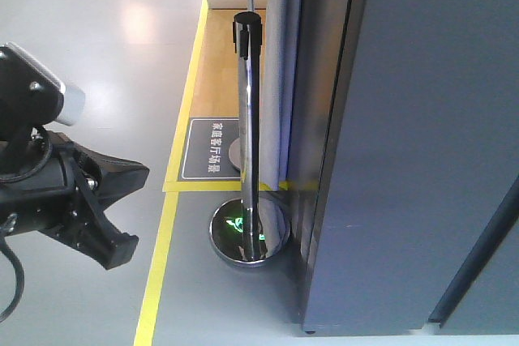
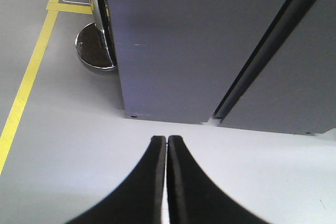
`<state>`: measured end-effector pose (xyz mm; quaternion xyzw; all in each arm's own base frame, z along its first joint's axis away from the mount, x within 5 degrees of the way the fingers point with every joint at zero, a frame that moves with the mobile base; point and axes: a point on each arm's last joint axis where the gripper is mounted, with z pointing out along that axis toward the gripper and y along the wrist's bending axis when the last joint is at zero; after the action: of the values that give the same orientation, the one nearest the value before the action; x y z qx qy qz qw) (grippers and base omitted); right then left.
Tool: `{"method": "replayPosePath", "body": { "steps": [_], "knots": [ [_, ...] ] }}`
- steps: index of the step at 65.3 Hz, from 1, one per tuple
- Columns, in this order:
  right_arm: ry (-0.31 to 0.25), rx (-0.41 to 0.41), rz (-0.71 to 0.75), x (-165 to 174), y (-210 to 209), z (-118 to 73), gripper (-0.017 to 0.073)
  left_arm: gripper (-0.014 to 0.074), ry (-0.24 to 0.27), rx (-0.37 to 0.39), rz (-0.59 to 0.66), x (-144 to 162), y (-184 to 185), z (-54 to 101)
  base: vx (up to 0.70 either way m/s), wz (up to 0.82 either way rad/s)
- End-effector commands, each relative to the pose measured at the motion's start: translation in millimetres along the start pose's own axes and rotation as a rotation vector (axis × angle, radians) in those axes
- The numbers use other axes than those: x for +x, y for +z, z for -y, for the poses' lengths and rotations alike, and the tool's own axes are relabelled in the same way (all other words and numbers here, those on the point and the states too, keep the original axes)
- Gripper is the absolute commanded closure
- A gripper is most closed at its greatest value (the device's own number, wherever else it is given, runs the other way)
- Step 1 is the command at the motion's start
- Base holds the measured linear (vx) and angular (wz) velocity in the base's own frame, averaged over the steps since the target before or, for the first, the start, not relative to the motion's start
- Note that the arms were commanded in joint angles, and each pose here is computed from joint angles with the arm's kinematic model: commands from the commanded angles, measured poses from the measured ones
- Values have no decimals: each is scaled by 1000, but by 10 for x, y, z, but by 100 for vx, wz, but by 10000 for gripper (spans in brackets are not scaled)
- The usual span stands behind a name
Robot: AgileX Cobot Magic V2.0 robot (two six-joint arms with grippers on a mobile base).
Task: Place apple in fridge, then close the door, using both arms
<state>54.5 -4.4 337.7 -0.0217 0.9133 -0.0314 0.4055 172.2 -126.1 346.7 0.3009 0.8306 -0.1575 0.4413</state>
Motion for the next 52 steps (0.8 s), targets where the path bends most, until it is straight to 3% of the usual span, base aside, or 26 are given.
{"method": "replayPosePath", "body": {
  "steps": [1, 6, 14, 26, 34, 43, 52],
  "knots": [
    [-7, 8, 72, -97, -40, 11, 561, 599, 0, -18, 111, -143, -117, -17, 0, 0],
    [-7, 9, 72, -97, -40, 12, 561, 599, 5, -38, 135, -131, -205, -44, 0, 0],
    [-7, 7, 72, -97, -40, 11, 561, 599, -34, -117, 205, 60, -318, -168, 0, 0],
    [-7, 7, 72, -97, -40, 11, 561, 599, -103, -305, 392, 695, -502, -325, 0, 0],
    [-6, 6, 72, -97, -40, 10, 561, 599, -158, -407, 484, 1165, -568, -331, 0, 0],
    [-6, 6, 72, -97, -40, 10, 561, 599, -267, -495, 582, 1642, -595, -299, 0, 0],
    [-6, 6, 72, -97, -40, 10, 561, 599, -297, -548, 635, 1971, -561, -253, 0, 0]
  ]
}}
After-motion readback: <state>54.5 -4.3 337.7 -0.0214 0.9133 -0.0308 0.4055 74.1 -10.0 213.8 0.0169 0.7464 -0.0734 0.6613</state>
